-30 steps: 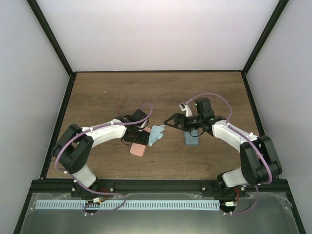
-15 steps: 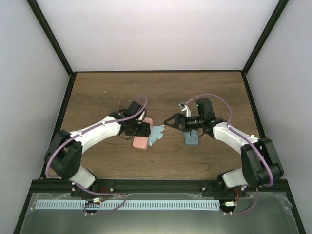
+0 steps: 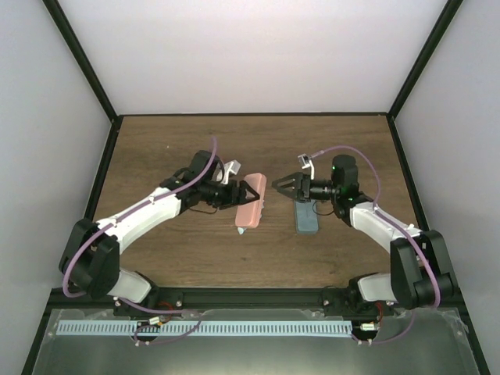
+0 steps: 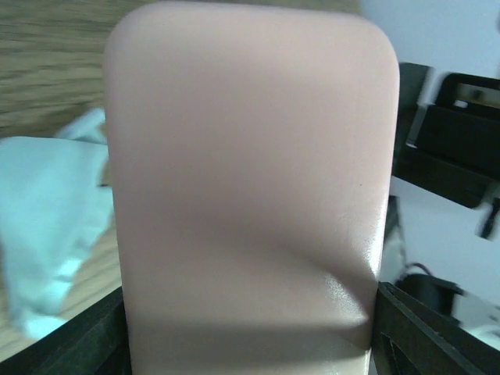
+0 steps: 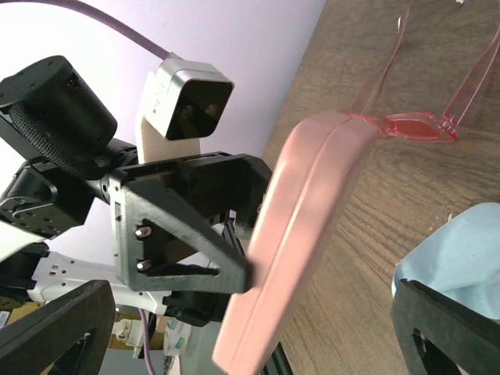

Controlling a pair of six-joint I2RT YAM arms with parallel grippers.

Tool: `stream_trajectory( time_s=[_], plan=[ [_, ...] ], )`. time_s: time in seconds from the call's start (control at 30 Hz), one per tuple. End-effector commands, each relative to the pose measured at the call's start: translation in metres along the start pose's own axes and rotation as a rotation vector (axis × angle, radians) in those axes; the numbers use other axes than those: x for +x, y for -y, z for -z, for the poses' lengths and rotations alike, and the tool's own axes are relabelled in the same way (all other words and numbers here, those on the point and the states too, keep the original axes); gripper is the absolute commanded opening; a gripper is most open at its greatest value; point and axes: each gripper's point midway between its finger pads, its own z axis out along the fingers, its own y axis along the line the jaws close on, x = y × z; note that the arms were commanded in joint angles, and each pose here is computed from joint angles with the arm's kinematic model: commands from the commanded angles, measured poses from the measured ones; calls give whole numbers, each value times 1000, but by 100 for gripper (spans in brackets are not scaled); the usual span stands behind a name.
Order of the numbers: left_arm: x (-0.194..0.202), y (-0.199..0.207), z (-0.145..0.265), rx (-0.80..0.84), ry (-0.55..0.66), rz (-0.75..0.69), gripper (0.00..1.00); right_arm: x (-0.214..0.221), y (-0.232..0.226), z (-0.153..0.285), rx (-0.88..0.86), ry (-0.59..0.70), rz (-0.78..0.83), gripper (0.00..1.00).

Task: Organize the sunglasses
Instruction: Open the sunglasses case.

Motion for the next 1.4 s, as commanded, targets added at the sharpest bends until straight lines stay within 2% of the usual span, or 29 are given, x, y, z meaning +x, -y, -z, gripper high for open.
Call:
stream_trajectory(
  time_s=[0.0, 0.23, 0.67, 0.97, 1.03, 1.2, 1.37],
  plan=[
    [-3, 55, 9, 270, -27, -52, 68, -8, -15, 6, -68, -2, 48, 100],
    [-9, 85, 18, 422, -39, -42, 68, -6, -10, 15, -107, 27, 5, 100],
    [-14, 108, 20, 551, -93, -45, 67, -12, -42, 20, -203, 18, 134, 100],
    [-31, 130, 26, 645, -81, -51, 67, -13, -55, 23, -228, 2, 176, 100],
    [-30, 134, 28, 661, -98, -67, 67, -15, -58, 23, -228, 7, 182, 99],
    [-28, 139, 32, 685, -122, -85, 66, -21, -63, 23, -233, 16, 207, 87],
    [-27, 145, 36, 708, -134, -94, 64, -26, -67, 23, -244, 12, 225, 89]
  ],
)
